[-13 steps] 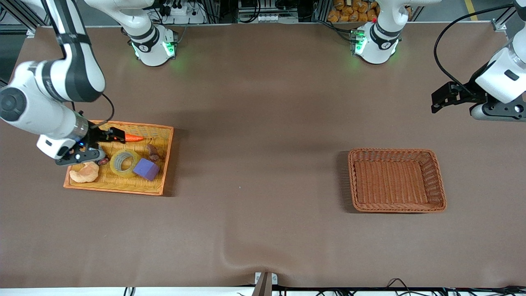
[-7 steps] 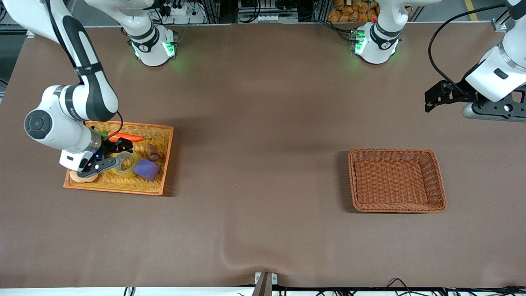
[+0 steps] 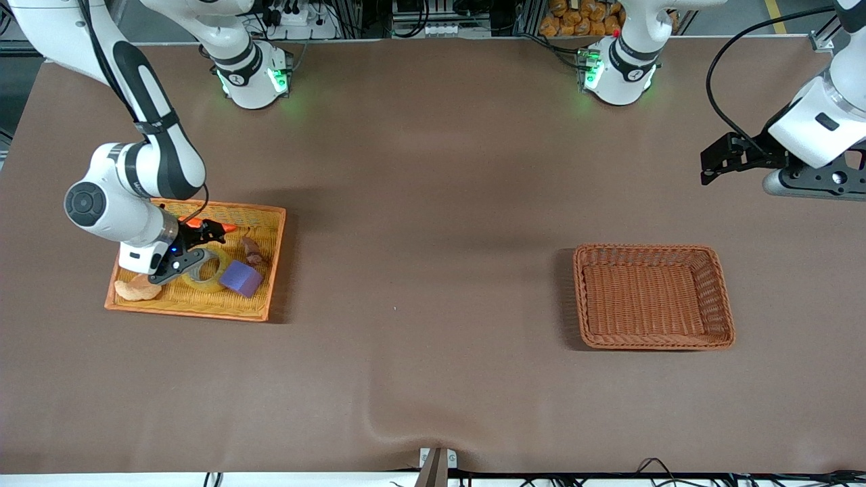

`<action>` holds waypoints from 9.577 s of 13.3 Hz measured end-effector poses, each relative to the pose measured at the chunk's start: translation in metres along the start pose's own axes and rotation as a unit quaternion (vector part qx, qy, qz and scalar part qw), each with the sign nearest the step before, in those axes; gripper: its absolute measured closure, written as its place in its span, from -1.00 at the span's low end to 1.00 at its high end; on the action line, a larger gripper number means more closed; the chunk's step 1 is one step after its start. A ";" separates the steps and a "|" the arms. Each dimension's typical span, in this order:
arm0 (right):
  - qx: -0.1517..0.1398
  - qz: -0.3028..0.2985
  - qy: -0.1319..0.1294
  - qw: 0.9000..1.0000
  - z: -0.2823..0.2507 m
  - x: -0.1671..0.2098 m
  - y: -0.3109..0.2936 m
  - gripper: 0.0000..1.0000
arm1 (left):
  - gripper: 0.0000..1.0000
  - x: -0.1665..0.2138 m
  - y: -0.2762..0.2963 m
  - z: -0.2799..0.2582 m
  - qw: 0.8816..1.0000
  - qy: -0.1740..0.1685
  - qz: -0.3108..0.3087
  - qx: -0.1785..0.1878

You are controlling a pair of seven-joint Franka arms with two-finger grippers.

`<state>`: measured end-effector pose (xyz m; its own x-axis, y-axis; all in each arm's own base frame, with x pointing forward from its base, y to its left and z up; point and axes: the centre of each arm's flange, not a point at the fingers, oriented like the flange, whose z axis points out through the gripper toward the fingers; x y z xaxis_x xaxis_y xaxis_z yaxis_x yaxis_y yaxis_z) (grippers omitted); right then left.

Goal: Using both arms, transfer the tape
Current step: 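Grasp the yellow tape roll by its rim with the right gripper, then carry the tape roll out of the tray and set it on the table, then retract the right gripper to rest while the left gripper starts reaching, then move the left gripper over the tape roll on the table, then lower the left gripper and grasp the tape roll rim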

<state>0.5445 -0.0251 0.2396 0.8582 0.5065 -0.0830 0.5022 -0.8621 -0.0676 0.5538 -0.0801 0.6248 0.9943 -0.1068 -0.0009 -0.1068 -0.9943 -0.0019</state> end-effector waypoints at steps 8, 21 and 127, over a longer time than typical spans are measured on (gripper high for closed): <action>-0.011 -0.014 0.015 1.000 0.034 0.005 0.005 -0.86 | -1.00 0.000 0.000 0.000 1.000 0.000 0.000 0.000; 0.016 -0.017 -0.022 0.999 -0.049 0.018 0.009 0.56 | -1.00 0.000 0.000 0.000 1.000 0.000 0.000 0.000; -0.018 0.271 0.041 0.961 -0.380 -0.044 0.011 -1.00 | -1.00 0.006 0.436 0.418 0.955 -0.026 -0.294 -0.029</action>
<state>0.5526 -0.0627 0.6206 0.9997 -0.0195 -0.0173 -0.0196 -0.9998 -0.0020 0.5125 -0.5135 0.2062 0.8811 0.4685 -0.0653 0.4713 -0.8812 0.0375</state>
